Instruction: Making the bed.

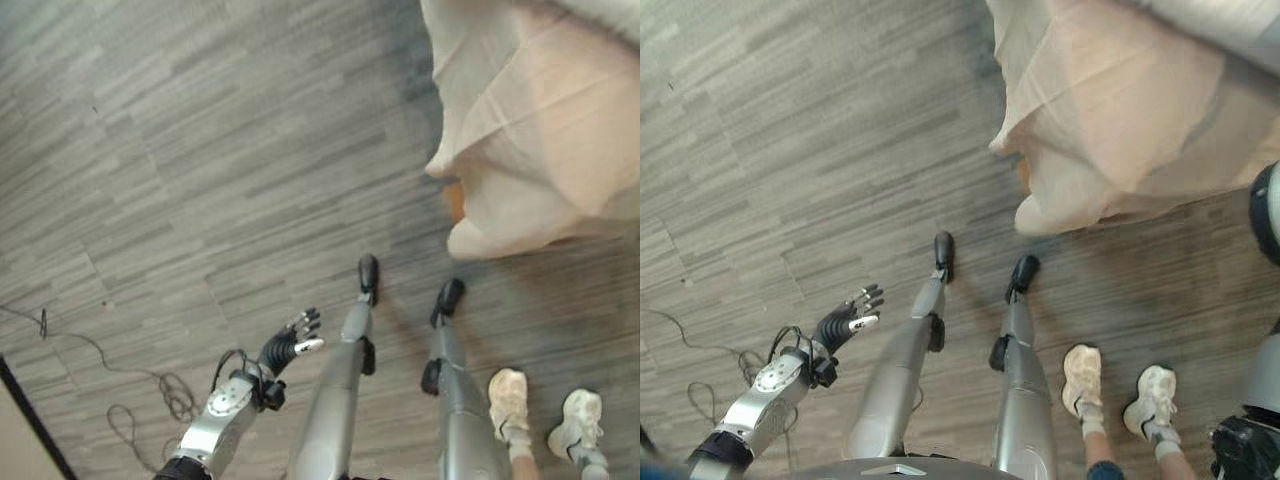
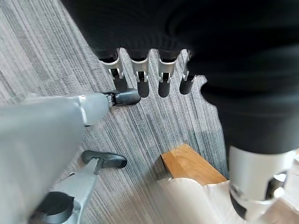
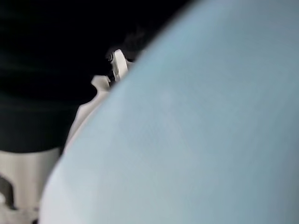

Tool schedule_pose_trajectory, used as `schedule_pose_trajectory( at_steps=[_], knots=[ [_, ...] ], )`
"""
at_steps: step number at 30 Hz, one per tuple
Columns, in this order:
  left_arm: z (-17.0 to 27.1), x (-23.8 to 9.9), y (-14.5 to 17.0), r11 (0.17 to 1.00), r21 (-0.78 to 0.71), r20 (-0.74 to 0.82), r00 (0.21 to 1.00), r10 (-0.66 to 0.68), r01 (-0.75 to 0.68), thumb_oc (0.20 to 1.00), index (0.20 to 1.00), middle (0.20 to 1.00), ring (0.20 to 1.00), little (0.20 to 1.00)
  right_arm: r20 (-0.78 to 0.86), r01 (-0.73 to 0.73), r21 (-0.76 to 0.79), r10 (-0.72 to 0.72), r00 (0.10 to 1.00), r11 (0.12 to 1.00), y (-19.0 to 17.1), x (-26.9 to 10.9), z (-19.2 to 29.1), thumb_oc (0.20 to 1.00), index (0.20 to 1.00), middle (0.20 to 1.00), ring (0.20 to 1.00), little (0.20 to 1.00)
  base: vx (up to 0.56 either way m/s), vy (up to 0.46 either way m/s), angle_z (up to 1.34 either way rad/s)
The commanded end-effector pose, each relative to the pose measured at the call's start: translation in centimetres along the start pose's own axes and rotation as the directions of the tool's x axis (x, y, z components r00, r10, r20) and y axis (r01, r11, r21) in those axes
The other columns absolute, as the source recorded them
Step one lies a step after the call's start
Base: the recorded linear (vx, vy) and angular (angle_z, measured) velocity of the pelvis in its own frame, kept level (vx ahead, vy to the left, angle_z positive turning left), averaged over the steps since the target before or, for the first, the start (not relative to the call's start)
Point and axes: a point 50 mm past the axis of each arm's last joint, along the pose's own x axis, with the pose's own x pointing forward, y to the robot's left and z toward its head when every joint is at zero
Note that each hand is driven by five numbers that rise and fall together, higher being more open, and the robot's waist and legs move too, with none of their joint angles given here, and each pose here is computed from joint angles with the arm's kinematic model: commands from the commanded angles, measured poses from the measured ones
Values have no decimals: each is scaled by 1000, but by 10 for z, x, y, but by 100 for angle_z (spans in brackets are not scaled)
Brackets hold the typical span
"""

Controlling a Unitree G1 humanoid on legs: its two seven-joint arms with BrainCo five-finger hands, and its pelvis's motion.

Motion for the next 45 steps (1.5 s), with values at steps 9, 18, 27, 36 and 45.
schedule_pose_trajectory(
  at_steps=[9, 18, 27, 36, 45],
  knots=[
    [23, 10, -1, 993, -80, 152, 984, 96, -84, 1000, 1000, 1000, 1000, 1000, 331, -233, 192, 161, 930, 953, 80, -40, 24, 200, 200, 200, 200, 200, -3, 25, -2],
    [-15, 5, 12, 974, -73, 9, 977, 215, -214, 1000, 1000, 1000, 1000, 1000, 455, -910, -99, 832, 319, 403, 239, -292, -42, 200, 200, 200, 200, 200, 13, 40, -9],
    [-42, -22, 33, 945, -57, -98, 944, 316, -322, 1000, 1000, 1000, 1000, 1000, -246, -991, 134, 969, -10, 24, 256, -483, -196, 200, 200, 200, 200, 200, 95, 56, 4],
    [-73, -32, 21, 956, -144, -237, 947, 218, -257, 1000, 1000, 1000, 1000, 1000, -527, -664, 720, 782, -332, 203, 205, -582, -256, 1000, 1000, 1000, 1000, 1000, 78, 7, 9],
    [-50, -39, 12, 993, -34, -232, 965, -121, 116, 1000, 1000, 1000, 1000, 1000, -210, -709, 703, 934, -289, -61, 124, -465, -270, 1000, 1000, 1000, 1000, 1000, 63, -11, -11]
  ],
)
